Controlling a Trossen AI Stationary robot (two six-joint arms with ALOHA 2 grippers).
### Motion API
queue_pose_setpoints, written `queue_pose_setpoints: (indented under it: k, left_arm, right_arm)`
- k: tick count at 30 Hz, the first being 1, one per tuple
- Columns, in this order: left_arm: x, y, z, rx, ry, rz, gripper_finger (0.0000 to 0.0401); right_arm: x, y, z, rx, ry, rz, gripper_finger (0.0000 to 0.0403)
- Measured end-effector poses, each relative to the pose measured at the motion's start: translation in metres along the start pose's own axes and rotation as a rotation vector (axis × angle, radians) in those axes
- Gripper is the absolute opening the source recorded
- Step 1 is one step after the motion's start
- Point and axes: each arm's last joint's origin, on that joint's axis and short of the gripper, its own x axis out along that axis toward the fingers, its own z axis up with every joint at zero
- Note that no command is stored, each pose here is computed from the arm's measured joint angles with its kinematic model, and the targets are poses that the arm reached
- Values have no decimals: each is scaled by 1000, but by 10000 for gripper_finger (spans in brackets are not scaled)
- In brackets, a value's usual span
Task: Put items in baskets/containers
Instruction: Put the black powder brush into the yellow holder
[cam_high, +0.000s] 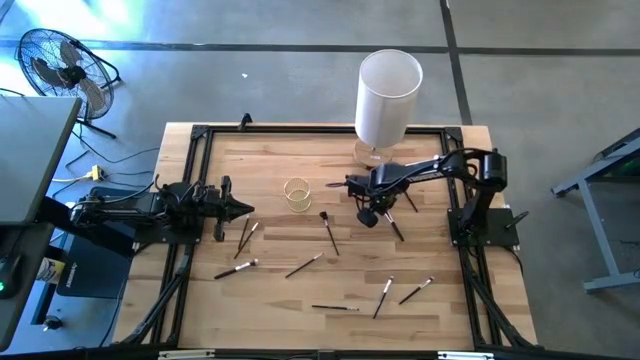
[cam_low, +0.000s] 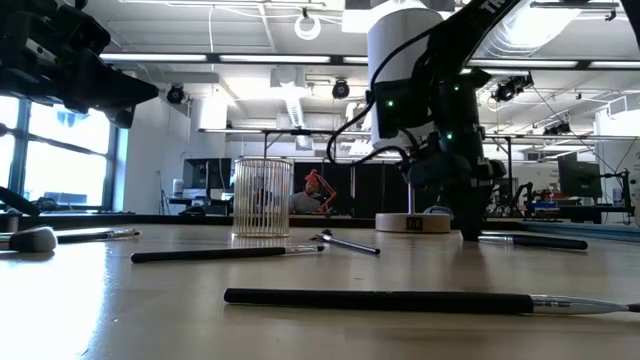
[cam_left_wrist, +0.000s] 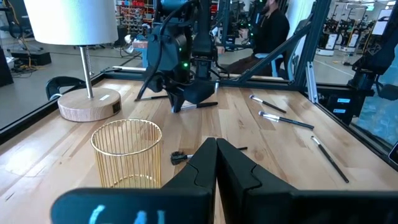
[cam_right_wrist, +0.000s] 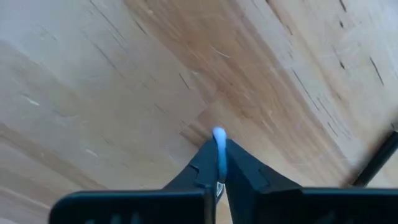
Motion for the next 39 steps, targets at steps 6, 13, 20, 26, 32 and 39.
queue_pose_setpoints:
  k: [6,13,20,26,32,39]
  left_arm:
    - [0,0,0,0,0,0,1]
    - [0,0,0,0,0,0,1]
    - [0,0,0,0,0,0,1]
    - [0,0,0,0,0,0,1]
    - [0,0,0,0,0,0,1]
    - [0,0,0,0,0,0,1]
  right_arm:
    - [-32,8,-8,-36,-166,47,6]
    - [-104,21,-9,-27,-679,282,4]
    - [-159,44,15,-184,-1306,494,2]
    - [-151,62,39,-303,-1617,427,1]
    - [-115,73,57,-325,-1588,305,1]
    - [-81,83,66,-370,-1510,275,1]
